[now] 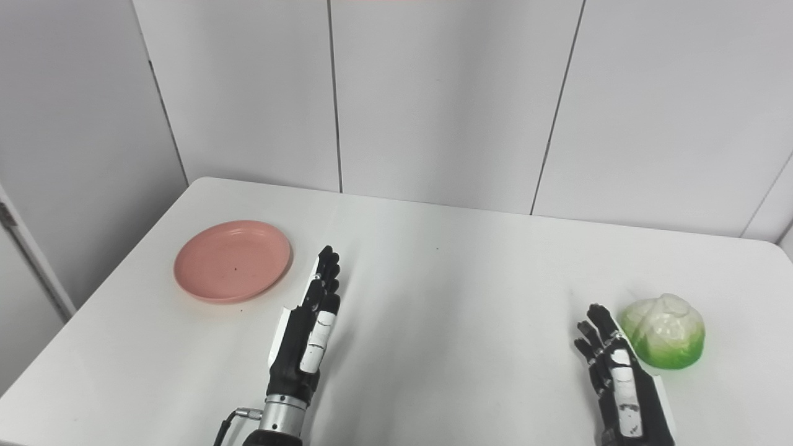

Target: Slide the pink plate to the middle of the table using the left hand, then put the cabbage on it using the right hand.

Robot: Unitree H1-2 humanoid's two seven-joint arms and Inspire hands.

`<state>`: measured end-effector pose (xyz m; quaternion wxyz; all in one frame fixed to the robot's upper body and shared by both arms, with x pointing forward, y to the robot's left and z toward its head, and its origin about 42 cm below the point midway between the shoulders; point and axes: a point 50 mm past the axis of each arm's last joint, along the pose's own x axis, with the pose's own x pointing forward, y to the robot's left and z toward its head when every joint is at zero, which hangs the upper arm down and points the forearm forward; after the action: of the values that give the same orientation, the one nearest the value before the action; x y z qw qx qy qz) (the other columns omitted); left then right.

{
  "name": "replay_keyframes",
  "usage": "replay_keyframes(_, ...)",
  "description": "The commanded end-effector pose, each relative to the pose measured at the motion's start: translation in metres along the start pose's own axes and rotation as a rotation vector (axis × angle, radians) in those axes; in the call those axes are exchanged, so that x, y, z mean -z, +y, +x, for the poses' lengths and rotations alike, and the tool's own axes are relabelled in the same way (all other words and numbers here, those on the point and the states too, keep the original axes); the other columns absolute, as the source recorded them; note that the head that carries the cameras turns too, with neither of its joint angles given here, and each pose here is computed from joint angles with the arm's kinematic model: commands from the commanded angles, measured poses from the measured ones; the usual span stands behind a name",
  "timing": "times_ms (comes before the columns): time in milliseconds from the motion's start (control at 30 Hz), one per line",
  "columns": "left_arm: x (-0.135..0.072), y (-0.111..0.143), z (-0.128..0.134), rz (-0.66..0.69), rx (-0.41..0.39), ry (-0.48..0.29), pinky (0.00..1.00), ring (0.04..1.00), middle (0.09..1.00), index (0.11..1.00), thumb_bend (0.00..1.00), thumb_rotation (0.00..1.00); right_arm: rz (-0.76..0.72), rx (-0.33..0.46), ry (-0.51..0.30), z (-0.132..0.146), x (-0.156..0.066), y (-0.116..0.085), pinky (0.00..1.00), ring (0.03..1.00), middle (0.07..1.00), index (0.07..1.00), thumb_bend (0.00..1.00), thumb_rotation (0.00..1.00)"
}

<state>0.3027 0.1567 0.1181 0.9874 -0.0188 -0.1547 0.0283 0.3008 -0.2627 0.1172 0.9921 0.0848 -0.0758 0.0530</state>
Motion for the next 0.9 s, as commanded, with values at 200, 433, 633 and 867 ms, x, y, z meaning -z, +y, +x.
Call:
replay_keyframes(200, -0.032, 0.024, 0.043, -0.038, -0.002, -0.091, 0.91, 0.863, 0.837, 0.844, 0.89, 0.9, -0.006, 0.008, 0.099, -0.018, 0.033, -0.012, 0.94, 0.934, 0.95, 0.899, 0.92, 0.88)
replay_keyframes(433, -0.068, 0.046, 0.081, 0.059, 0.014, -0.198, 0.87, 0.842, 0.809, 0.804, 0.94, 0.93, -0.012, -0.011, 0.105, -0.018, 0.035, -0.008, 0.94, 0.934, 0.95, 0.899, 0.92, 0.89)
replay_keyframes(633, -0.09, 0.089, 0.125, 0.118, -0.01, -0.263, 0.81, 0.805, 0.813, 0.786, 1.0, 0.94, -0.011, -0.016, 0.106, -0.017, 0.034, -0.005, 0.93, 0.928, 0.943, 0.894, 0.9, 0.89)
replay_keyframes(867, -0.104, 0.133, 0.157, 0.187, -0.041, -0.283, 0.78, 0.81, 0.815, 0.776, 1.0, 0.95, -0.012, -0.018, 0.107, -0.016, 0.032, -0.004, 0.92, 0.914, 0.939, 0.901, 0.88, 0.89)
